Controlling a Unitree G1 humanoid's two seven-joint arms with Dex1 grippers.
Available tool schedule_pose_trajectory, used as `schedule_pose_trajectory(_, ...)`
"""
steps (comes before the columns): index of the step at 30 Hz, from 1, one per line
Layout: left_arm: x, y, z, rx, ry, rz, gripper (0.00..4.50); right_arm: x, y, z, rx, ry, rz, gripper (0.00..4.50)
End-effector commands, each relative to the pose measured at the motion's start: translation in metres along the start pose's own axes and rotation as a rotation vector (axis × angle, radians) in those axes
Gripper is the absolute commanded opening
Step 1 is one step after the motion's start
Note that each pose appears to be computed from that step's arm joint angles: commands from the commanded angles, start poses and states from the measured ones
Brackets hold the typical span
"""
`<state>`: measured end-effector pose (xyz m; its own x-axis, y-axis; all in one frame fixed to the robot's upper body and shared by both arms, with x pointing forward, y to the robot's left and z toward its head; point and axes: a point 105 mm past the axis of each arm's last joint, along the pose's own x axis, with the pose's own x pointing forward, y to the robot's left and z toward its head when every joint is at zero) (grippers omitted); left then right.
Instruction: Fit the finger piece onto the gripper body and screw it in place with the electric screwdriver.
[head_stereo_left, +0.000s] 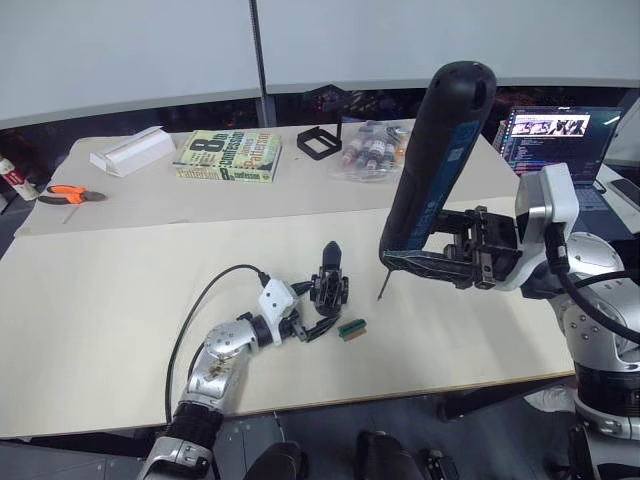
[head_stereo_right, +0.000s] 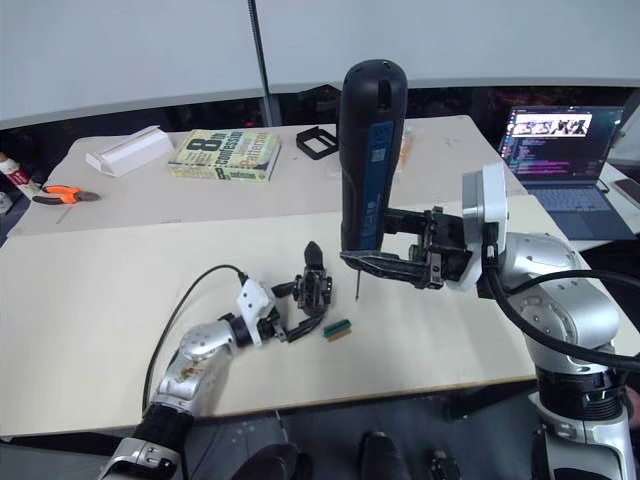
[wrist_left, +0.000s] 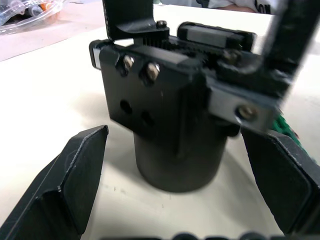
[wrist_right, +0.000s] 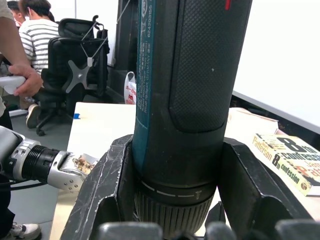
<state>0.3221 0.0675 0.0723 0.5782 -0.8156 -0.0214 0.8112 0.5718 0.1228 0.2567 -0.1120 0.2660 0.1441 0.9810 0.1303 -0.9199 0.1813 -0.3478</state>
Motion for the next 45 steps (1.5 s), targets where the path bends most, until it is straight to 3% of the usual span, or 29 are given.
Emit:
schedule_pose_trajectory(1, 0.006, -0.002, 0.012, 0.027, -0.028, -0.006, 4.48, 0.002, 0.001, 0.017, -0.057, -0.046, 0.017, 1.93)
schedule_pose_trajectory(11, 0.009, 0.000, 0.006, 0.021, -0.003, -0.015, 4.48, 0.003, 0.001, 0.017, -0.061, -0.051, 0.022, 1.93)
schedule_pose_trajectory(14, 0.007, 0.001, 0.000, 0.018, 0.017, -0.014, 3.67, 0.004, 0.001, 0.019, -0.065, -0.052, 0.025, 1.93)
schedule_pose_trajectory(16, 0.007, 0.001, -0.003, 0.012, 0.024, -0.019, 2.67, 0.004, 0.001, 0.019, -0.066, -0.054, 0.028, 1.93)
schedule_pose_trajectory(17, 0.007, 0.001, -0.004, 0.009, 0.025, -0.020, 2.39, 0.004, 0.001, 0.020, -0.068, -0.056, 0.031, 1.93)
schedule_pose_trajectory(36, 0.019, 0.000, 0.006, -0.030, -0.056, -0.087, 2.42, 0.043, 0.002, 0.060, -0.056, -0.198, 0.159, 1.93)
schedule_pose_trajectory(45, 0.020, -0.001, 0.003, -0.032, -0.049, -0.089, 2.42, 0.073, 0.007, 0.051, -0.007, -0.144, 0.235, 1.93)
